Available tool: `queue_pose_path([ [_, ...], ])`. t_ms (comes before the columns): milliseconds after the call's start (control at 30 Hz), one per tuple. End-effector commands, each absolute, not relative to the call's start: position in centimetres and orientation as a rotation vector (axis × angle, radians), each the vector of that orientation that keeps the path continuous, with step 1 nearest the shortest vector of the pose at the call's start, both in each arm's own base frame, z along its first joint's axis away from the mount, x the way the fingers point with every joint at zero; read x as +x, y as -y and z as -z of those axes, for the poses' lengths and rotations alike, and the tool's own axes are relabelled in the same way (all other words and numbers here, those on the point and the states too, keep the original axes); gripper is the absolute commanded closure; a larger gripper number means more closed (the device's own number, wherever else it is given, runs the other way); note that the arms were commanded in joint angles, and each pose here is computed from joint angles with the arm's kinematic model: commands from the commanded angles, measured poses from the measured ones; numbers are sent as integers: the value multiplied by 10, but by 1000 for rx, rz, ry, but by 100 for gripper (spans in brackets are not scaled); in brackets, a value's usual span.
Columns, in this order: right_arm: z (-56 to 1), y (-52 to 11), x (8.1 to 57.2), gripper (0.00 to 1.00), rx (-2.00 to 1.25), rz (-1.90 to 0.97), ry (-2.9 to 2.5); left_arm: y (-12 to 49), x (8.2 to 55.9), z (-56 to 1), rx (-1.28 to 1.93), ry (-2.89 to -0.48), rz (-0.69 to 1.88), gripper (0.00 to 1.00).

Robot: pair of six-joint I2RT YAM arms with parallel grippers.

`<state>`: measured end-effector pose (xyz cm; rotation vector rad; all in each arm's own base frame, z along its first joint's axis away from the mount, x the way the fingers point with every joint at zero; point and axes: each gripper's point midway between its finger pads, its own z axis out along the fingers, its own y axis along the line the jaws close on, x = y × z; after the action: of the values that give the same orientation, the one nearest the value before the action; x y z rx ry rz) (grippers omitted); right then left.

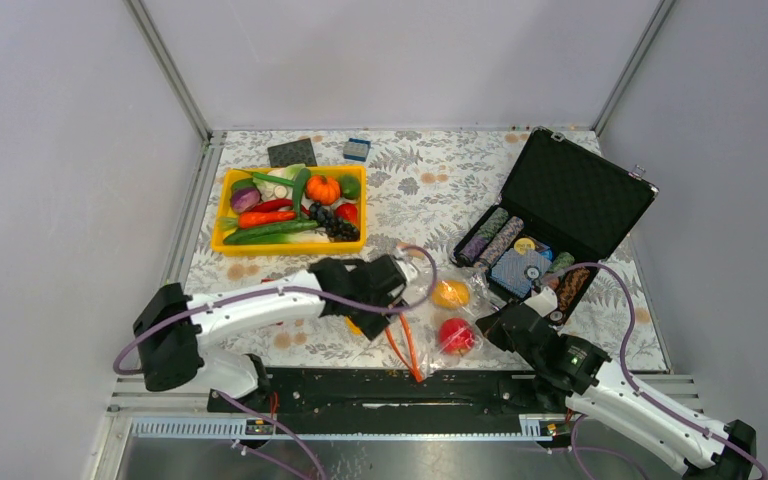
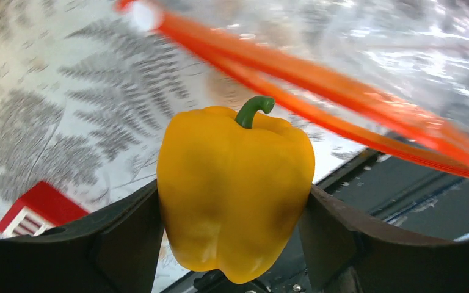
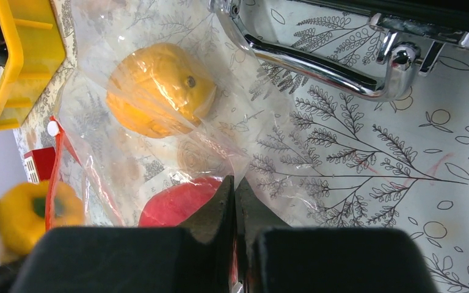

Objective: Open the zip-top bag and remove the fake food
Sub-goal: Place the fake vegetable in the bin.

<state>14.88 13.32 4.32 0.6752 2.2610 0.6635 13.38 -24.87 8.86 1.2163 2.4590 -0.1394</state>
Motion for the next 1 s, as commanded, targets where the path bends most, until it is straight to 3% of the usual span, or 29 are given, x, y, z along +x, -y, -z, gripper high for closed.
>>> queue_pose_path([
  [0, -47, -128, 153, 100, 673, -626, -2239, 211, 168, -126, 904, -2507, 116, 49],
  [400, -48, -131, 152, 100, 669, -647, -2240, 118, 277, -235, 223, -2360, 80, 48],
  [700, -47, -132, 151, 100, 670, -659, -2243, 27, 353, -247, -313, -2262, 117, 48],
  [967, -47, -131, 152, 100, 676, -651, -2240, 27, 405, -231, -370, -2212, 177, 48],
])
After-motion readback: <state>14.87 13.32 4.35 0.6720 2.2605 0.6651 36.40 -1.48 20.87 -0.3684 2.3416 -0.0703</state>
